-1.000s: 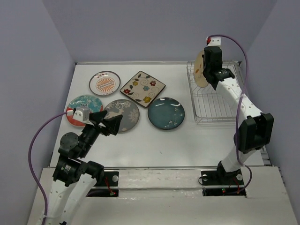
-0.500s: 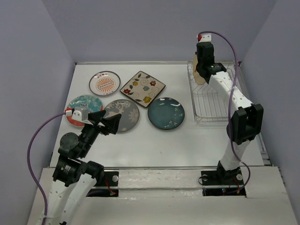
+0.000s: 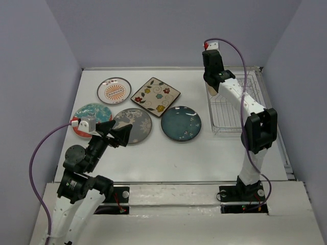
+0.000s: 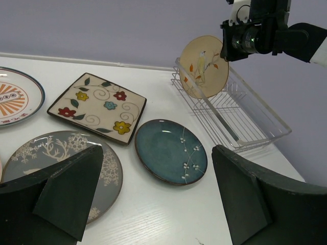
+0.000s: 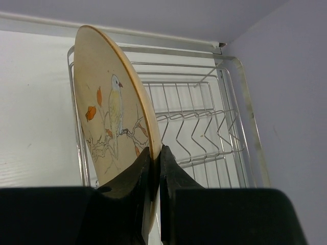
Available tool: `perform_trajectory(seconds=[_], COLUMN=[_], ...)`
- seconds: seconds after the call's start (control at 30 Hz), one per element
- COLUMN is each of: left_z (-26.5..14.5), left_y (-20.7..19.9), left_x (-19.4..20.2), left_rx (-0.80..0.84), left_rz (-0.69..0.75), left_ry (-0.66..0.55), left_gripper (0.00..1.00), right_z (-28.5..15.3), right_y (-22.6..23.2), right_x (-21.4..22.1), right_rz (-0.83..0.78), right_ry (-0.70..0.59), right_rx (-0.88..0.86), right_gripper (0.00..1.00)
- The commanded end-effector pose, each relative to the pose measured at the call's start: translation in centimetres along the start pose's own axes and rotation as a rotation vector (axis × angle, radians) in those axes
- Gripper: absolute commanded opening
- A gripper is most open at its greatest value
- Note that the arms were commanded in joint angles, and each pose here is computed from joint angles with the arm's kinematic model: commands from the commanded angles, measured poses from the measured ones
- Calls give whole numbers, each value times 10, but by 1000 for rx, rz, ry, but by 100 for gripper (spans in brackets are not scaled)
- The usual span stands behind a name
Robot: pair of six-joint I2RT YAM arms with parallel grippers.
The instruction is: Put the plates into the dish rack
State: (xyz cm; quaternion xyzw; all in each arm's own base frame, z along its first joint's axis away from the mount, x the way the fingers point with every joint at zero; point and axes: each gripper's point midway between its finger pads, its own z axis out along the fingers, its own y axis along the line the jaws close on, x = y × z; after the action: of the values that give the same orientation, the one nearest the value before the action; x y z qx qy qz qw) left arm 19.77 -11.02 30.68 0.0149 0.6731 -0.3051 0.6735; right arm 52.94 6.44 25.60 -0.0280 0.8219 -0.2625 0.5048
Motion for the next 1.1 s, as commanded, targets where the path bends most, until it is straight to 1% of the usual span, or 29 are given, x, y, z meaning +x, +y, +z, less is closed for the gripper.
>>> perform_trajectory(seconds=[0.0,0.1,0.37,0.5,0.57,0.67,0.8,0.9,1.07], left_z=[-3,-2,-2,-1,-1,-1,-1,-1,0], left_y=[-10,-10,-13,-13,-12,-12,-12,-12,-11], left_x=[-18,-18,-15,-14,-14,-13,-13,-13,-12], left_rx=[30,31,50,53,49,44,45,45,44], left_rz=[-3,-4,7,10,10,11,9,10,10], left_ry=[-51,-49,-34,-28,-26,-23,-23,-21,-19], left_gripper=[99,99,99,99,99,99,99,99,99], right_z=[-6,-4,-5,-5,-2,-2,-3,-1,0], right_y=[-12,-5,20,31,30,18,13,19,33], right_x=[-19,-14,-14,-12,-12,-23,-28,-22,-2], right_rz=[118,130,101,65,43,29,6,14,72], right_ry=[-62,-55,-58,-52,-49,-73,-85,-77,-40], right_rx=[43,25,-26,-20,0,54,69,51,9], right_gripper=[7,7,16,17,18,18,19,23,32])
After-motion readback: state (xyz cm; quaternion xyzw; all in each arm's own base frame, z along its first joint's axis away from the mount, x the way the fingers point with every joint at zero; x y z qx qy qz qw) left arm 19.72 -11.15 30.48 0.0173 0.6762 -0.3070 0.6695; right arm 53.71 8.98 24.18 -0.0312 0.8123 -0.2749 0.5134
